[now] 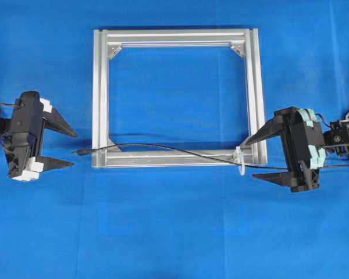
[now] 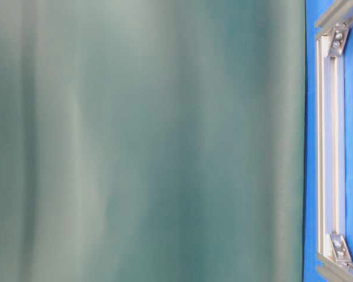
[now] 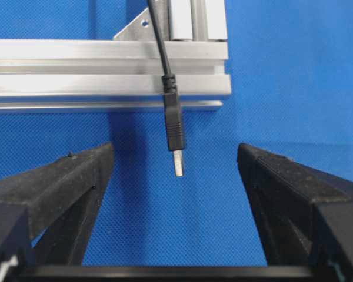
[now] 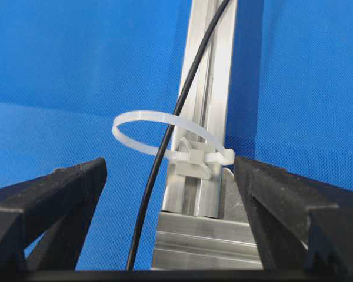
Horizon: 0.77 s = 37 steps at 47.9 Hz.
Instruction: Insert the wire through the string loop located on the right side.
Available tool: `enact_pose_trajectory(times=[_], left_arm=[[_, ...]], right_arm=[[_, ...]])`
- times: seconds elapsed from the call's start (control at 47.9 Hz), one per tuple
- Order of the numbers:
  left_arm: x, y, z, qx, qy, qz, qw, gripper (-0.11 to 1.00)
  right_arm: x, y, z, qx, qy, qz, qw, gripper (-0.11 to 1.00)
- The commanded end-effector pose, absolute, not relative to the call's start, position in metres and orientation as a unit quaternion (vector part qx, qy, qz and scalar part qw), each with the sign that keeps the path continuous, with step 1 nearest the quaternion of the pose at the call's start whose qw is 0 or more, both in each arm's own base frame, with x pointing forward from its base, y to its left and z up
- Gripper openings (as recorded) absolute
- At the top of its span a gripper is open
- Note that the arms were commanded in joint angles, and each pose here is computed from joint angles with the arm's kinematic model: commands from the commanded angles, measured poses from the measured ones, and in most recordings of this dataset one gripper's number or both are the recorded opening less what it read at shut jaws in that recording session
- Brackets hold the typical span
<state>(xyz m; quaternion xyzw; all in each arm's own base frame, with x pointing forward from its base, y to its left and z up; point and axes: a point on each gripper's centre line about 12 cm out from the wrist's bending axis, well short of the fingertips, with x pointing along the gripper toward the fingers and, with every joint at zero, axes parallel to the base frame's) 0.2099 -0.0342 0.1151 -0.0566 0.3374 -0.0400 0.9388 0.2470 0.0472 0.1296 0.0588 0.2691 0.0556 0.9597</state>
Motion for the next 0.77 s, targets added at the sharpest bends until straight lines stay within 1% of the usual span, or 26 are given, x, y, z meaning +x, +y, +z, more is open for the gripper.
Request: enact_pose_trajectory(times=[0.0,0.251,0.46,0.585,0.752], left_arm=[[0.215,-0.036,0.123,-0.058,0.320,-0.044,0.944,0.81],[0.223,-0.038,0.151,-0.061,0.277,-0.052,0.958,0.81],[0.229,-0.038,0.177,-0.062,0.249,-0.056,0.965,0.81],[0.232,-0.036,0.183,-0.063,0.242,-0.050,0.967,0.81],[0.235,-0.032,0.183,-0.065,0.243,-0.043,0.967,0.81]], right_arm=[[0.252,0.049,0.138,0.059,0.253,0.059,0.964,0.96],[0.253,0.050,0.158,0.058,0.252,0.065,0.964,0.96],[0.250,0.050,0.185,0.044,0.243,0.073,0.966,0.96],[0.246,0.047,0.196,0.041,0.233,0.074,0.969,0.96],[0.242,0.045,0.201,0.042,0.227,0.073,0.970,0.96]])
